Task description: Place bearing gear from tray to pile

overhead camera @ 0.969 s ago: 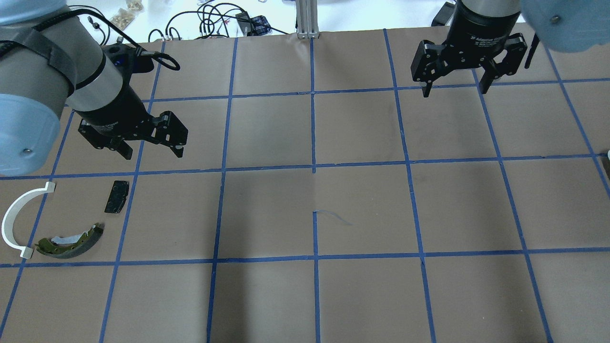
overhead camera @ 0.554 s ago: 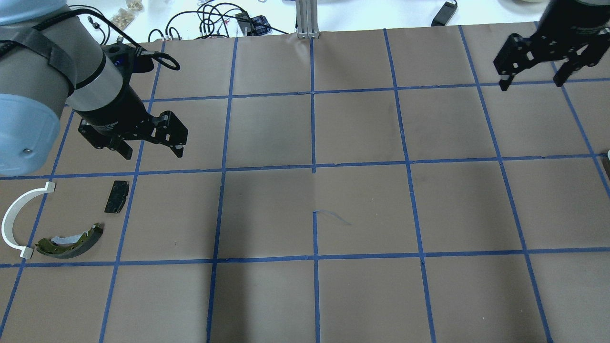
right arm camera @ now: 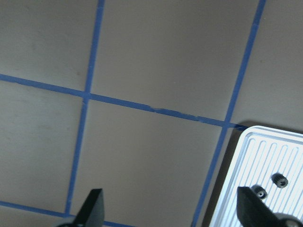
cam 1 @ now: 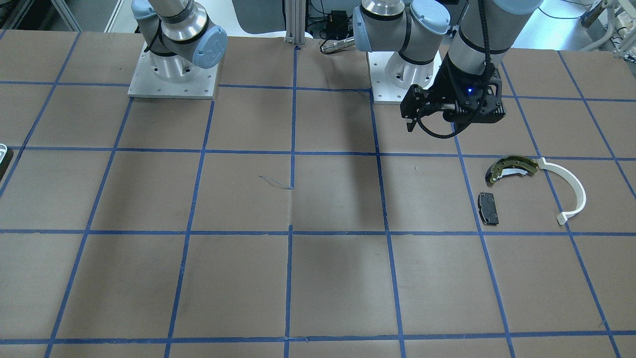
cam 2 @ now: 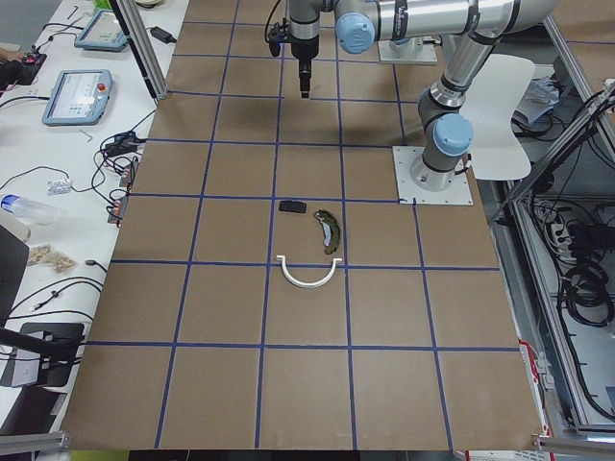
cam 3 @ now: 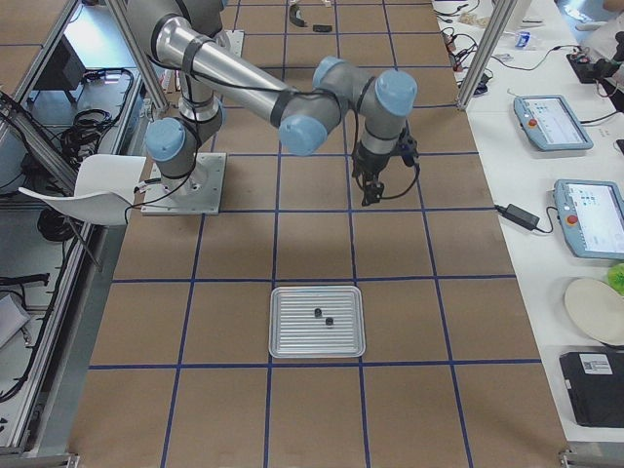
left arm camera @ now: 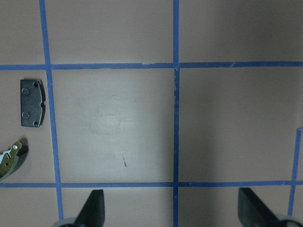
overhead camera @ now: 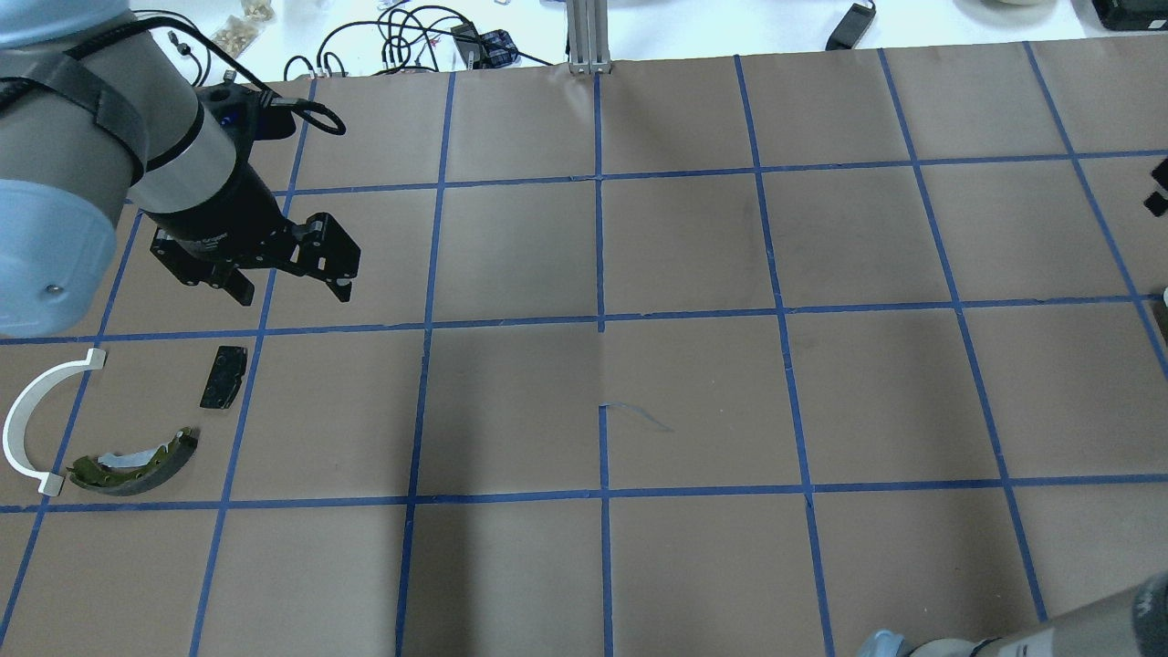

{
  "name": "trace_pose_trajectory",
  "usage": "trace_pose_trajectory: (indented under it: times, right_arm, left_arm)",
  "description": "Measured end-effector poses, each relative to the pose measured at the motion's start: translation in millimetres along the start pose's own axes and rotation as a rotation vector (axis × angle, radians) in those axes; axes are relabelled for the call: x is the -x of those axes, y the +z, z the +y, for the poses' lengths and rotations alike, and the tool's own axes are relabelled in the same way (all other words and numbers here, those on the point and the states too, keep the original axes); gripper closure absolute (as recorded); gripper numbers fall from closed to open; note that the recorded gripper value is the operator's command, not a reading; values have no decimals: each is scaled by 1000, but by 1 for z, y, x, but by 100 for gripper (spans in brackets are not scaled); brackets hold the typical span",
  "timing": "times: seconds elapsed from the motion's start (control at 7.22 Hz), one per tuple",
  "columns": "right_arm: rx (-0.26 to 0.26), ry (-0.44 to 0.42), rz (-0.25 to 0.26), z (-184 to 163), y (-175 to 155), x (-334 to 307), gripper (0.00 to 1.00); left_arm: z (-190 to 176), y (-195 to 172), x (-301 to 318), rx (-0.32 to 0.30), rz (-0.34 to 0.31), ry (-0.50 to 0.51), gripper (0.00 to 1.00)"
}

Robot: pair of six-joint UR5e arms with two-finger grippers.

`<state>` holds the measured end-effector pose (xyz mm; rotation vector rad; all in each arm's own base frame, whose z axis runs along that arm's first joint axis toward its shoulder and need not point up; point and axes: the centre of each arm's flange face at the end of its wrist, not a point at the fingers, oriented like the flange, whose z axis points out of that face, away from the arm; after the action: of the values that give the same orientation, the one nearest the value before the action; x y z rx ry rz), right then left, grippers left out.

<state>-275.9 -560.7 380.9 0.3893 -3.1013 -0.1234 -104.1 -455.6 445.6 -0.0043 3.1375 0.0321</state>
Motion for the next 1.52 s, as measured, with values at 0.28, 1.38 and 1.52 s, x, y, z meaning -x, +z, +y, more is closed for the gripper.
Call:
trace_pose_trajectory:
  times: [0.28,1.38,1.52]
  right_arm:
    - [-6,-19,-17,48,72,-103,0]
    - [1,92,-31,88,203,-177,12]
    - [2,93,-33,88,204,-177,16]
  left_arm:
    - [0,0,0,1,1,0,0]
    - [0,-1,0,-2,1,0,0]
    - [0,-1,0,-2,0,0,0]
